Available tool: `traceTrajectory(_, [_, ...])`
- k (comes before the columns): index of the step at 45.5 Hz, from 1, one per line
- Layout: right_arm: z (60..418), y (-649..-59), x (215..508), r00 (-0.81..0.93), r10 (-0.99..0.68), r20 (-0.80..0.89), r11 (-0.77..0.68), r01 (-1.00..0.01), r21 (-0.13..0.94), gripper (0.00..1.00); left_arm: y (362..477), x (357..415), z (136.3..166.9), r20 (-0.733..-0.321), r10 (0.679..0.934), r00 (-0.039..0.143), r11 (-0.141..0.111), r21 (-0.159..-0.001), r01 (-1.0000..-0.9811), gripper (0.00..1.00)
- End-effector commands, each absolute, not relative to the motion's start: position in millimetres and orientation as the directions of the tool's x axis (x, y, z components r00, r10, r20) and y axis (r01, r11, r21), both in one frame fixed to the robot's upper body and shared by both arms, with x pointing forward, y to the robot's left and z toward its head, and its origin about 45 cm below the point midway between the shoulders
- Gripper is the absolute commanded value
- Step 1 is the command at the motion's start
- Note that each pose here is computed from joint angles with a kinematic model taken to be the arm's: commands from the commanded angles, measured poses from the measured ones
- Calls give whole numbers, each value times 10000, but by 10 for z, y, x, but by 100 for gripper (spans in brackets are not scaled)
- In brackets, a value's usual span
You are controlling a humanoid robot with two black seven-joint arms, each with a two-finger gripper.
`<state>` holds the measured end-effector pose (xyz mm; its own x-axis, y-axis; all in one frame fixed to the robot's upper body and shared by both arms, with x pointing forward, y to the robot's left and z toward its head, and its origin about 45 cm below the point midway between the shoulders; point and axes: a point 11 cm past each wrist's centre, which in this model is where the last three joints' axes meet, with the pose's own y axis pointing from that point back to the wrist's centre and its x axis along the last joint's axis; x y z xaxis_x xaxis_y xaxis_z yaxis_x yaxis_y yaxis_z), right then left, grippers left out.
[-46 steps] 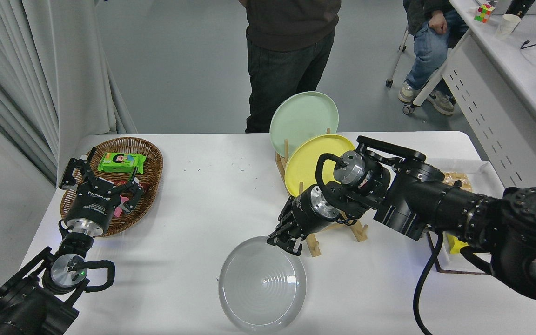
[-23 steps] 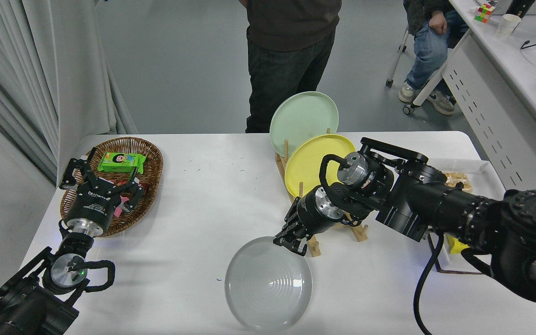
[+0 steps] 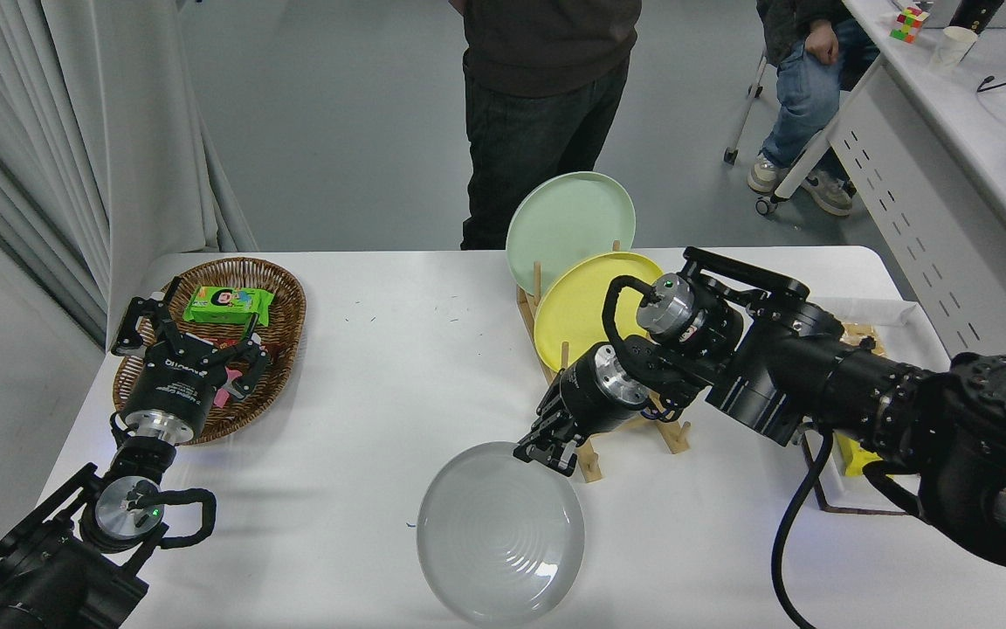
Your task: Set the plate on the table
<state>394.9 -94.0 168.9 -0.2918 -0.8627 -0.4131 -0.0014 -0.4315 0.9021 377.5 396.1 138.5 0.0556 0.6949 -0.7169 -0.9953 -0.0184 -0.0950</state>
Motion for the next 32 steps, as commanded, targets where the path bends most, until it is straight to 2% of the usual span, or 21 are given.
traceTrajectory(1, [1743, -998, 4025, -3044, -8633, -4025, -4175, -173, 9085, 0, 3961, 3775, 1384, -7168, 6951, 556, -181, -948, -9953, 98])
traceTrajectory(16, [1703, -1040, 3997, -2981, -8925, -3386, -3506, -139, 9364, 0, 3964, 3776, 1387, -7171, 6947, 553, -193, -955, -9952, 98])
traceTrajectory(32, [1700, -1044, 3997, -2950, -8943, -3366, -3479, -148, 9374, 0, 3960, 3775, 1384, -7159, 6959, 560, -171, -946, -9954, 98])
